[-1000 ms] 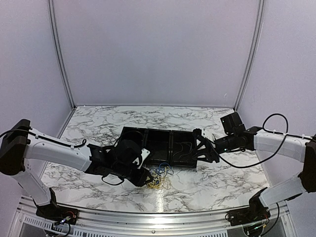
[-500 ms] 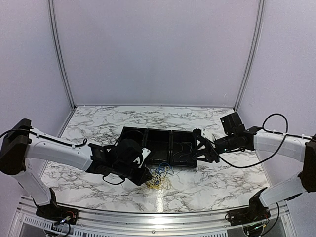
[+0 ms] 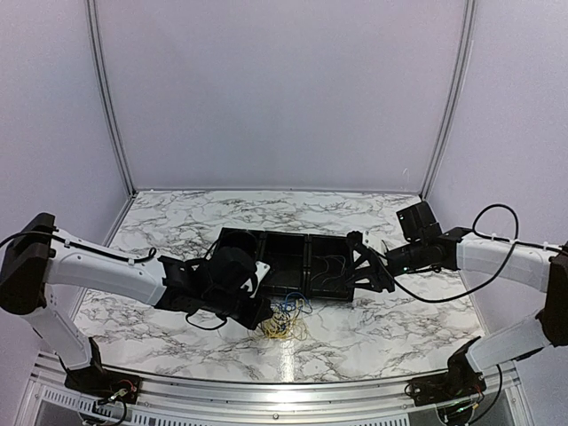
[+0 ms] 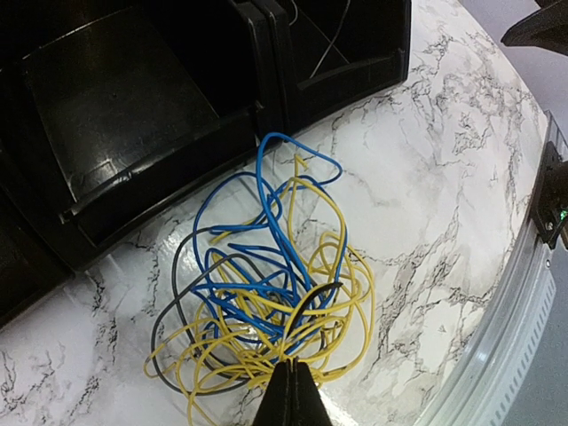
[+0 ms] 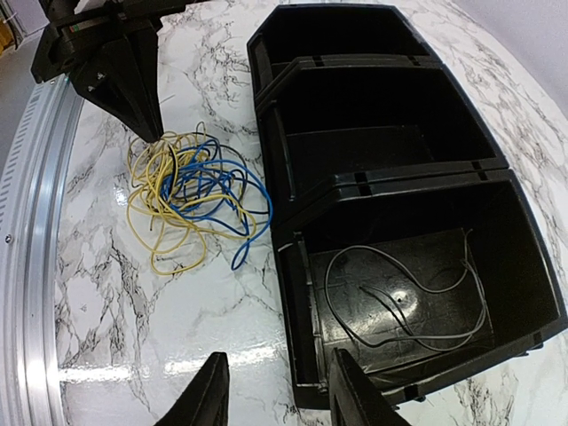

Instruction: Untangle the cables

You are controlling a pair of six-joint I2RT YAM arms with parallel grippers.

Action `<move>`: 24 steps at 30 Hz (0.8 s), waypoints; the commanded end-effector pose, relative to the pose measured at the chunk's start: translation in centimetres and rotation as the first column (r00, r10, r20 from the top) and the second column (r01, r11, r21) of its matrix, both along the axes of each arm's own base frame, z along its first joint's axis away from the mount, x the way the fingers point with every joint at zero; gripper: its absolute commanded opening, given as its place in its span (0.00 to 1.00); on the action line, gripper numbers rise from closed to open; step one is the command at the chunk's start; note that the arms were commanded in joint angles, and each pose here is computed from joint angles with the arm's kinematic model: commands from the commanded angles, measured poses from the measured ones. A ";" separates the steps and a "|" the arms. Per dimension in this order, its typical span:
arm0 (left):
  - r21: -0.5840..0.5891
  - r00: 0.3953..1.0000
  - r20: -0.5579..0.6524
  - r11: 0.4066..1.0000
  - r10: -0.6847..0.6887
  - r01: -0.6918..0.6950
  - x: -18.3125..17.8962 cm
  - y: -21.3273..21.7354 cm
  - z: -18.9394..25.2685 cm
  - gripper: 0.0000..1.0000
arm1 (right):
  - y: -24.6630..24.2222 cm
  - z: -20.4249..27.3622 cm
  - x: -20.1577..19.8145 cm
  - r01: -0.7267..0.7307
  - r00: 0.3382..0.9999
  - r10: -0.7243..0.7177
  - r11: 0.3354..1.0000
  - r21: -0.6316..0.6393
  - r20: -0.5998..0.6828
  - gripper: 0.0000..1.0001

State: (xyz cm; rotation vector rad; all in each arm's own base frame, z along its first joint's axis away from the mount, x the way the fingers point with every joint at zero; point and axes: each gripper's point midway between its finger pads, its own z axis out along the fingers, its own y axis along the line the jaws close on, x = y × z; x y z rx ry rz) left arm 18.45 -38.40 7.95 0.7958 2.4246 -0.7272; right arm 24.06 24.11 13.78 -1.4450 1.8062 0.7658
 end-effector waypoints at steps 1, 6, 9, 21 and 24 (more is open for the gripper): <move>-0.040 0.999 0.043 0.999 0.032 -0.030 1.2 -0.5 1.9 0.00 | 0.2 1.0 0.0 -0.014 0.999 0.014 1.000 0.016 0.047 0.39; -0.106 0.995 0.093 0.994 0.036 -0.026 1.4 -0.5 5.3 0.00 | 0.6 1.7 -0.2 -0.029 0.999 0.028 0.999 0.041 0.032 0.38; -0.151 0.988 0.132 0.987 0.081 -0.061 1.8 0.3 7.7 0.00 | 1.4 3.3 -0.5 -0.058 0.998 0.058 0.994 0.096 0.009 0.38; -0.034 0.982 -0.145 0.991 0.122 -0.128 0.5 -0.6 0.4 0.35 | 1.4 1.9 -1.1 -0.077 0.997 0.079 0.993 0.085 -0.015 0.39; -0.023 0.975 -0.166 0.988 0.144 -0.150 0.8 -0.5 -0.3 0.33 | 1.3 1.8 -1.1 -0.075 0.997 0.076 0.994 0.081 -0.008 0.39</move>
